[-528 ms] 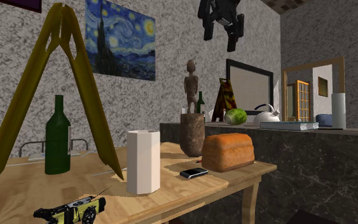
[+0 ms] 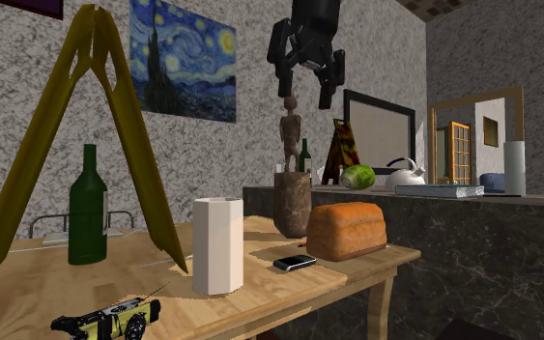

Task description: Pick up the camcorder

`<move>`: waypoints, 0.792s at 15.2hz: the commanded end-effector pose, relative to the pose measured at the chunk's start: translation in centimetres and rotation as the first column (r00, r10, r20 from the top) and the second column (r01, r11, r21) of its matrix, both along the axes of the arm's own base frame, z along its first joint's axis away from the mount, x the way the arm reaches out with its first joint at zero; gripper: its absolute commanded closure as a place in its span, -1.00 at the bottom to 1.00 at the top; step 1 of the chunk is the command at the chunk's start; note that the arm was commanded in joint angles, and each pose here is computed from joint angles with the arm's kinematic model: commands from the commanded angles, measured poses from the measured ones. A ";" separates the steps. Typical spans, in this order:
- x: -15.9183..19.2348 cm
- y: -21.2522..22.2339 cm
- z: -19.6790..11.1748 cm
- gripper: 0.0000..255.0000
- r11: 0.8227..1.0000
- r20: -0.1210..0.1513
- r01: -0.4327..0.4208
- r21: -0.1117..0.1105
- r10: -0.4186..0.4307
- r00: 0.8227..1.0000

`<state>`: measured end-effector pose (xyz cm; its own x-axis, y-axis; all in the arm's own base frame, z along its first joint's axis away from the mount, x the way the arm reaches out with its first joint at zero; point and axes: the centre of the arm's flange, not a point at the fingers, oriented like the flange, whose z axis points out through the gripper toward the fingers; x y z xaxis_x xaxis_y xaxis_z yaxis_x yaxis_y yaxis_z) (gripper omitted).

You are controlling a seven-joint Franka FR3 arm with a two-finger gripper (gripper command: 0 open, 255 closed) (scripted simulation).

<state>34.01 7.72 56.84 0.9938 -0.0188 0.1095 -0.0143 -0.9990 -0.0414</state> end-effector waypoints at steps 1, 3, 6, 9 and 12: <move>0.5 1.6 -1.9 -1.00 1.000 0.006 -0.001 -0.006 0.001 1.000; 1.2 3.2 -3.9 -1.00 1.000 0.010 -0.002 -0.013 0.002 1.000; 2.1 5.7 -7.0 -1.00 1.000 0.016 -0.005 -0.022 0.005 1.000; 3.1 8.1 -10.0 -1.00 0.999 0.022 -0.007 -0.032 0.007 1.000; 4.1 10.5 -13.1 -1.00 0.999 0.029 -0.009 -0.042 0.010 1.000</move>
